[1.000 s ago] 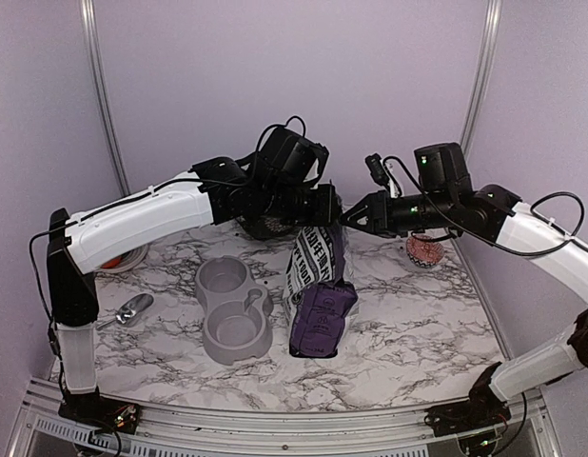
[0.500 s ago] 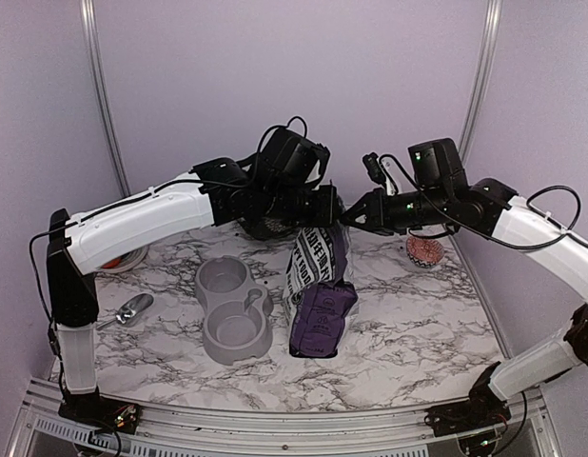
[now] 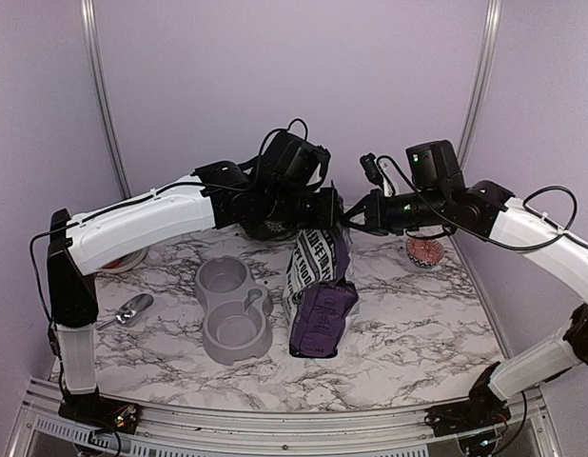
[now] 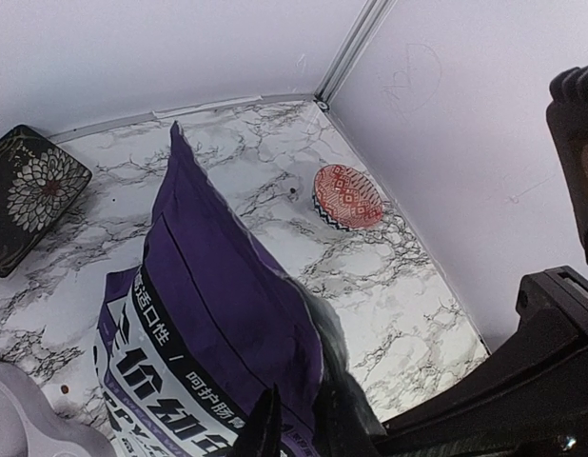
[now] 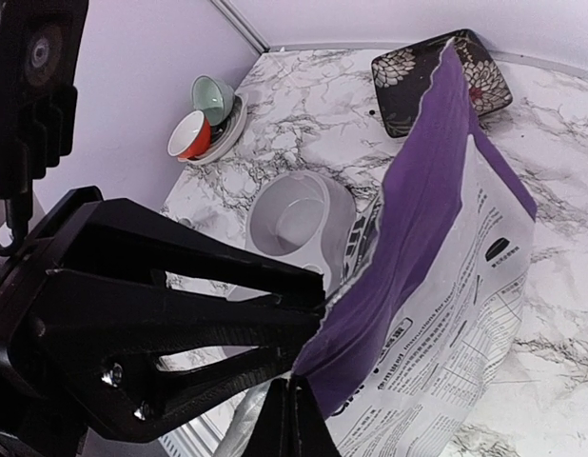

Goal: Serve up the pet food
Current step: Open the pet food bag at the center of the board.

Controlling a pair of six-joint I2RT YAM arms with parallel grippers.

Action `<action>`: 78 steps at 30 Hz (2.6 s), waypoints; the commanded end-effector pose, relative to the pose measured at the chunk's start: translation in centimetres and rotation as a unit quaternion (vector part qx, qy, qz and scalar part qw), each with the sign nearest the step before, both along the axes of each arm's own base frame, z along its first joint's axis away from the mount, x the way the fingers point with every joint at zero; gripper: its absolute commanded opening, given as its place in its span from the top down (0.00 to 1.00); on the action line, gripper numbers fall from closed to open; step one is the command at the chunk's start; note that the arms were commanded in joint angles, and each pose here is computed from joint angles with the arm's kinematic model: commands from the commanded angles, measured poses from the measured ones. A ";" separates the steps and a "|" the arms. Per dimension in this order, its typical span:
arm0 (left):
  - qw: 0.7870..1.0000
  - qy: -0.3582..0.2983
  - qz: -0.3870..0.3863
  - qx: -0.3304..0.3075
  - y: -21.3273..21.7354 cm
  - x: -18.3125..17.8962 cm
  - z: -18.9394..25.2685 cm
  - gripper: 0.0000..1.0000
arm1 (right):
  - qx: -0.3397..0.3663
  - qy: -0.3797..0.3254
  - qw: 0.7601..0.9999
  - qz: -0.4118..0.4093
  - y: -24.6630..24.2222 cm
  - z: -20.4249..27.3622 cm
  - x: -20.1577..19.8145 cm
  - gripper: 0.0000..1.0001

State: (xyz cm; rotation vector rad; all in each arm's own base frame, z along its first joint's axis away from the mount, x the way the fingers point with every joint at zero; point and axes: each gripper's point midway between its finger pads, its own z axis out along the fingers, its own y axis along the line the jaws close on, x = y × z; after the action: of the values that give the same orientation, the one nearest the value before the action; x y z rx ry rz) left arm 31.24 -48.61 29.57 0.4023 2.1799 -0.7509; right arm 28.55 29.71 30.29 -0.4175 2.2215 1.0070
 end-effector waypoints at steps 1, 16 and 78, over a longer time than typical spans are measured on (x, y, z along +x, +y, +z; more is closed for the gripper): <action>0.996 0.048 -0.030 0.064 0.1 -2.2 -5.2 0.82 | -0.005 -0.001 1.000 0.007 0.0 -0.9 -0.6 1.00; 0.990 0.113 -0.084 0.012 -1.7 -4.8 -5.2 0.89 | 0.055 -0.061 0.996 0.020 -0.4 1.2 -1.9 1.00; 0.972 -0.021 0.143 0.185 10.8 -1.3 -3.2 1.00 | 0.004 -0.050 0.997 -0.055 -4.5 -2.5 -1.9 1.00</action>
State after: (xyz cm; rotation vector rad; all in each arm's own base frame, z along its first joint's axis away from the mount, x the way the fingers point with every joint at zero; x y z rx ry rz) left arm 30.60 -39.86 24.84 0.2818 2.2847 -0.2240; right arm 27.07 26.17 29.37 -0.3340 2.0734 0.9584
